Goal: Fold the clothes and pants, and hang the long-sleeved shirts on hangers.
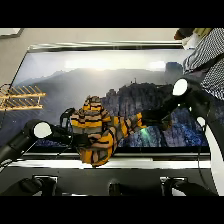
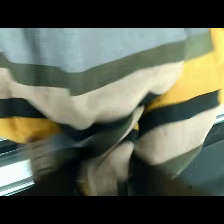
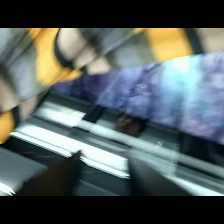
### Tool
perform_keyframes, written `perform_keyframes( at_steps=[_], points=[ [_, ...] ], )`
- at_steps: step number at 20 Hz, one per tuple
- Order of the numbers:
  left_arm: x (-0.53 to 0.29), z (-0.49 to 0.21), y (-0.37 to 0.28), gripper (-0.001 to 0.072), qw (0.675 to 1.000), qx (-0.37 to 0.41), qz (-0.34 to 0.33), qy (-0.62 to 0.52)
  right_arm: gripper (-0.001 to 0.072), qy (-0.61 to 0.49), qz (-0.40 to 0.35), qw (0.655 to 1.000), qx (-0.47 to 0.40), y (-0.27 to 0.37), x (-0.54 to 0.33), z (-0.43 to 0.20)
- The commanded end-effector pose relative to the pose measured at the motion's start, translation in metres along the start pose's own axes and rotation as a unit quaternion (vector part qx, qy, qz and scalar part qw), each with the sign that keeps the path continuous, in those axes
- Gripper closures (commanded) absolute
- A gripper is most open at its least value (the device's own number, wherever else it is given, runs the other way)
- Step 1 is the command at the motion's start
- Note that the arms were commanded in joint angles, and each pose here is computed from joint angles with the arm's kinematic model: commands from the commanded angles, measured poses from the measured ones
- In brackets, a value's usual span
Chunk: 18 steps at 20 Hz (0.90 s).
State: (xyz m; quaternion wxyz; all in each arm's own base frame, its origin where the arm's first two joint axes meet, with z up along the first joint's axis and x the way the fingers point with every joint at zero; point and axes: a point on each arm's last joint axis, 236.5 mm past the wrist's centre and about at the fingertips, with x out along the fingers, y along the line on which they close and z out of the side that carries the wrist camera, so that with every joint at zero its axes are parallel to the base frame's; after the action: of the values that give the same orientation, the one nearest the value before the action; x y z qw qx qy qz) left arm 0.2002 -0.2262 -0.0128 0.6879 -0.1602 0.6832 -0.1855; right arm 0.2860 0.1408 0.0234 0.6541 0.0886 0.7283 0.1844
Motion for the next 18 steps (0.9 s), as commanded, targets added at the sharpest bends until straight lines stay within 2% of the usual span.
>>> perform_keyframes(
  at_steps=[1,2,3,4,7,10,13,15,16,17,18],
  points=[
    [-0.006,0.021,-0.001,0.0044,0.998,-0.035,-0.022,-0.048,0.0217,0.006,0.066,0.997,0.043,0.019,0.026,-0.022],
    [-0.017,0.036,0.002,0.0005,0.996,-0.048,-0.027,-0.067,0.0169,0.012,0.084,0.995,0.056,0.023,0.036,-0.028],
    [-0.031,0.054,0.007,0.0005,0.993,-0.067,-0.032,-0.094,0.0103,0.015,0.098,0.992,0.071,0.024,0.048,-0.032],
    [-0.045,0.072,0.016,0.0005,0.988,-0.088,-0.035,-0.121,0.0074,0.012,0.108,0.991,0.083,0.023,0.061,-0.033],
    [-0.079,0.111,0.07,0.0003,0.967,-0.174,-0.029,-0.182,0.0074,-0.041,0.132,0.981,0.136,0.017,0.088,-0.015],
    [-0.092,0.119,0.126,0.0003,0.949,-0.251,-0.016,-0.188,0.0074,-0.129,0.169,0.955,0.206,0.014,0.096,0.025],
    [-0.09,0.123,0.145,0.0003,0.951,-0.251,-0.022,-0.181,0.0088,-0.167,0.198,0.934,0.246,0.011,0.102,0.057],
    [-0.084,0.123,0.15,0.0003,0.953,-0.249,-0.018,-0.171,0.0089,-0.152,0.212,0.929,0.264,0.011,0.118,0.06],
    [-0.08,0.123,0.152,0.0003,0.955,-0.245,-0.016,-0.165,0.0115,-0.141,0.215,0.929,0.266,0.011,0.125,0.059],
    [-0.075,0.122,0.153,0.0003,0.957,-0.245,-0.017,-0.157,0.0255,-0.13,0.216,0.93,0.266,0.011,0.131,0.056],
    [-0.071,0.123,0.153,0.0003,0.958,-0.242,-0.02,-0.15,0.0461,-0.122,0.218,0.932,0.263,0.013,0.133,0.053]
  ],
)
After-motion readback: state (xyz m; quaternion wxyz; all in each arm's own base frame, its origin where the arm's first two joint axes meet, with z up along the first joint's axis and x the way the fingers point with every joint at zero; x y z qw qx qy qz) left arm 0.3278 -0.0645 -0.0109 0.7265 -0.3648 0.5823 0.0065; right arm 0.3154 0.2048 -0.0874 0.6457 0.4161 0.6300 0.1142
